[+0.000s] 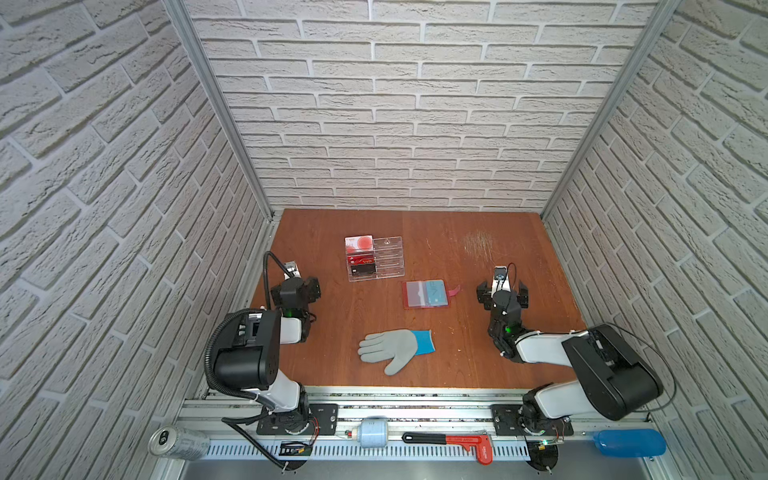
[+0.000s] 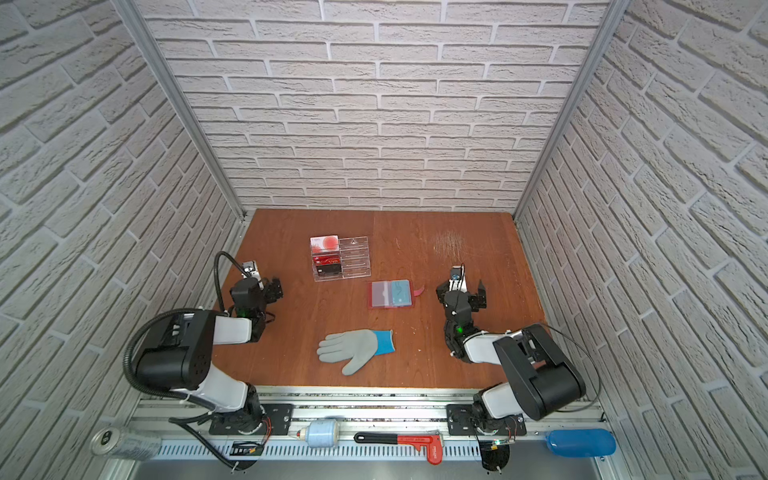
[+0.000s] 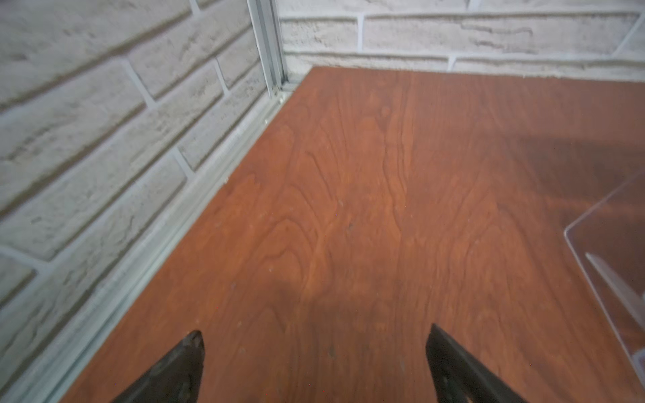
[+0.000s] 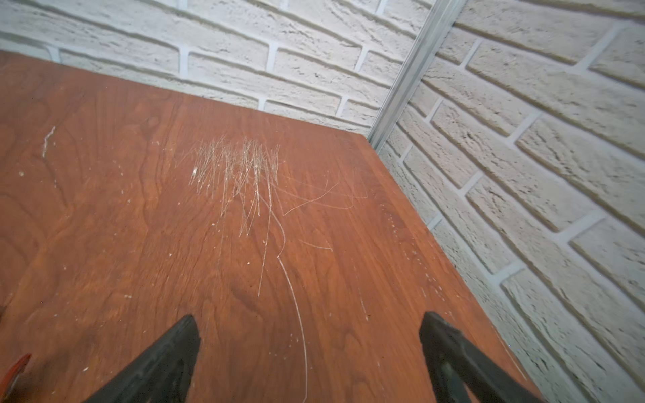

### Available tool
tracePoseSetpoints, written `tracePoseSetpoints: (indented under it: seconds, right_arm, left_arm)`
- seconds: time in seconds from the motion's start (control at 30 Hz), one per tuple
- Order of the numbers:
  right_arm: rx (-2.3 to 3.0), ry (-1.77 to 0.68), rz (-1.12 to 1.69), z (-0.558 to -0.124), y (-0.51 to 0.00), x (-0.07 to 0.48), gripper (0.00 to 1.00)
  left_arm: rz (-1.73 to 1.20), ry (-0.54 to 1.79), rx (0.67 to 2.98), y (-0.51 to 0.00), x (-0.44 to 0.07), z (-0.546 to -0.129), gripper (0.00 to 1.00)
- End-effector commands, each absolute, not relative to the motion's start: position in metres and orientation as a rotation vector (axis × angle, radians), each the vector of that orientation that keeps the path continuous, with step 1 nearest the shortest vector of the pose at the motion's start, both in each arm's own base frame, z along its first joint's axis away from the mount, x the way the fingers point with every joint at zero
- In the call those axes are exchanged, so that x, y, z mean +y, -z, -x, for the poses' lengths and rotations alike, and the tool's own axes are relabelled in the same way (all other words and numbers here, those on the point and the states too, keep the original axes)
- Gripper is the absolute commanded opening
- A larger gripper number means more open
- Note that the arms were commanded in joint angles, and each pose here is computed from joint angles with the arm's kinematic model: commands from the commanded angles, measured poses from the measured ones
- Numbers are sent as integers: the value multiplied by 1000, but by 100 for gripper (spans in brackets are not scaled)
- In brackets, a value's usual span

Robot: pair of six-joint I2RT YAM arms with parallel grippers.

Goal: Take the credit cards out of the card holder

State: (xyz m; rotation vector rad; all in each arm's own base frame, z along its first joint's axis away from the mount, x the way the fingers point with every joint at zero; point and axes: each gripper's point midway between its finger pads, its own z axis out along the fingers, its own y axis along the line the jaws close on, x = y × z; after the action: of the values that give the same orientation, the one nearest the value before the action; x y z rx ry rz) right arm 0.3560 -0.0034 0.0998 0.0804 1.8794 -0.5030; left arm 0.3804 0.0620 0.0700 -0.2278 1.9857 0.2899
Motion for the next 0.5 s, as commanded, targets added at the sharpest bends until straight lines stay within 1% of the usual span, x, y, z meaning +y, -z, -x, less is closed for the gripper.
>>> tracePoseSetpoints:
  seconds: [0.0,0.07,0.17,0.3,0.37,0.4,0.47]
  right_arm:
    - [1860,371,-111,-378,-115,-3,100]
    - [1998,239,-145,-394,-99,-14,100]
    - [1956,178,-162,-389,-103,-18,99]
    - [1955,137,-126,-386,-101,-12,100]
    - [1816,112,-132,-379,-104,-13,100]
    - [1821,107,-144,-374,-99,-16,100]
    - [1933,104,-131,-380,-93,-13,100]
  left_arm:
    - [220,-266,1918,-89,61,-387,98]
    - [216,-275,1883,-92,62,-389,98]
    - [216,-273,1889,-91,62,-389,98]
    - [216,-272,1893,-90,62,-388,98]
    - [215,-272,1887,-91,62,-388,98]
    - [214,-271,1890,-90,62,-388,98]
    - [215,-273,1888,-91,62,-388,98]
